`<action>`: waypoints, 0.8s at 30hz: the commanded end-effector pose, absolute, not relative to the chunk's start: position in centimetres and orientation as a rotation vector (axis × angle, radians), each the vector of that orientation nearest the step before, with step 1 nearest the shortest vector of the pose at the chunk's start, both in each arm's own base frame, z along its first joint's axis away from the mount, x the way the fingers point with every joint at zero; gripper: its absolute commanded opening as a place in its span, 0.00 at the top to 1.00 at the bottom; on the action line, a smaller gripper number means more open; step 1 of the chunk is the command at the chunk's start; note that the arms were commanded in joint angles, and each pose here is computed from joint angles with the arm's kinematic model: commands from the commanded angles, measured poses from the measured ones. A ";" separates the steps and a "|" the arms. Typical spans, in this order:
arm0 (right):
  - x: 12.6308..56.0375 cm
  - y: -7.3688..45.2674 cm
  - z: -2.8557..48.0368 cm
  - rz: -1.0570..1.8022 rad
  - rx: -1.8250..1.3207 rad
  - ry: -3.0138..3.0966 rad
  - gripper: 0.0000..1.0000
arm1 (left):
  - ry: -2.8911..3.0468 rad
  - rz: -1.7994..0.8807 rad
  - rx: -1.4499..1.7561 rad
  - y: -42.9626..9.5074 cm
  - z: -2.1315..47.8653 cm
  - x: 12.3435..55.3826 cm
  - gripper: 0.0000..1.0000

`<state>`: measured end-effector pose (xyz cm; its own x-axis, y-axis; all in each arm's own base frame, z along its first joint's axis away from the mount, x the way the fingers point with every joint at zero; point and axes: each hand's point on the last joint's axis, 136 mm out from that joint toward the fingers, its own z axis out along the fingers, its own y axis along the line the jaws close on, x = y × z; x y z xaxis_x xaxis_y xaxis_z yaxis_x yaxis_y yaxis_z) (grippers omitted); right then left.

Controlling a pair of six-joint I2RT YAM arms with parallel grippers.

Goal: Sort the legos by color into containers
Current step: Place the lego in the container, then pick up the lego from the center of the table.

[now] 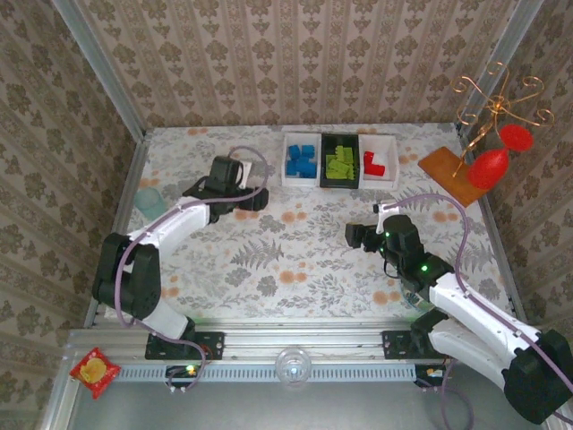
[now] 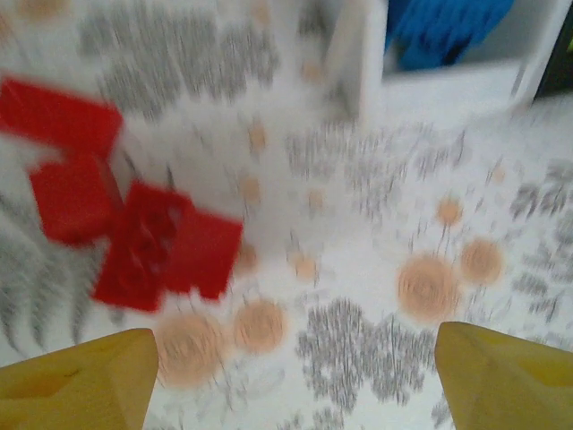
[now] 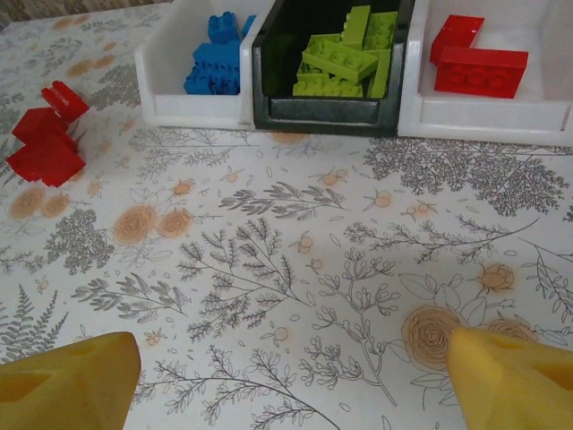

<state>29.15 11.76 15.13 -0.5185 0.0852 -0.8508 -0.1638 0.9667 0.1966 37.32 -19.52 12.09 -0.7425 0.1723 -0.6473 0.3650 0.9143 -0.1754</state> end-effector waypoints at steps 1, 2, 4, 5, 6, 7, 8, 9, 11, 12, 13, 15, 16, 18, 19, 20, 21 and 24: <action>29.6 11.7 14.7 0.272 -0.059 2.093 0.10 | 2.429 -0.497 0.354 -21.0 10.9 36.3 0.19; 29.6 11.6 14.4 0.271 -0.055 2.097 0.10 | 2.451 -0.487 0.320 -20.2 10.2 36.8 0.20; 29.5 11.6 14.0 0.277 -0.047 2.100 0.10 | 2.488 -0.468 0.293 -19.6 8.8 37.4 0.22; 29.4 11.6 14.0 0.277 -0.045 2.099 0.10 | 2.499 -0.459 0.284 -19.4 8.4 37.7 0.23; 29.3 11.5 14.0 0.273 -0.043 2.099 0.10 | 2.510 -0.442 0.277 -19.2 7.9 38.0 0.23; 29.3 11.3 14.0 0.266 -0.043 2.097 0.09 | 2.515 -0.417 0.270 -19.0 7.5 38.3 0.23; 29.2 11.2 14.1 0.258 -0.042 2.093 0.09 | 2.519 -0.404 0.268 -18.9 7.2 38.5 0.23; 29.1 10.9 14.2 0.249 -0.037 2.091 0.09 | 2.519 -0.397 0.266 -18.8 6.9 38.8 0.23; 29.0 10.7 14.3 0.243 -0.031 2.080 0.09 | 2.531 -0.405 0.258 -18.8 6.4 39.5 0.23; 28.9 10.6 14.5 0.243 -0.028 2.074 0.09 | 2.540 -0.408 0.257 -18.8 6.1 39.8 0.23; 28.8 10.5 14.4 0.241 -0.029 2.074 0.09 | 2.540 -0.414 0.259 -18.9 6.0 40.2 0.23; 28.7 10.3 14.5 0.236 -0.023 2.072 0.09 | 2.542 -0.406 0.263 -19.0 5.5 40.8 0.23; 28.7 10.2 14.6 0.232 -0.025 2.070 0.09 | 2.546 -0.406 0.260 -19.0 5.2 41.1 0.23; 28.6 10.1 14.7 0.228 -0.023 2.065 0.09 | 2.554 -0.392 0.237 -18.5 4.8 41.7 0.23; 28.5 10.0 14.8 0.230 -0.021 2.063 0.09 | 2.555 -0.384 0.219 -18.2 4.7 42.1 0.23; 28.5 10.0 14.8 0.230 -0.021 2.062 0.09 | 2.554 -0.377 0.210 -18.1 4.6 42.4 0.23; 28.5 10.0 14.7 0.231 -0.020 2.062 0.09 | 2.552 -0.366 0.200 -17.9 4.6 42.6 0.23; 28.5 10.0 14.7 0.232 -0.019 2.063 0.09 | 2.541 -0.351 0.208 -18.0 4.6 43.4 0.21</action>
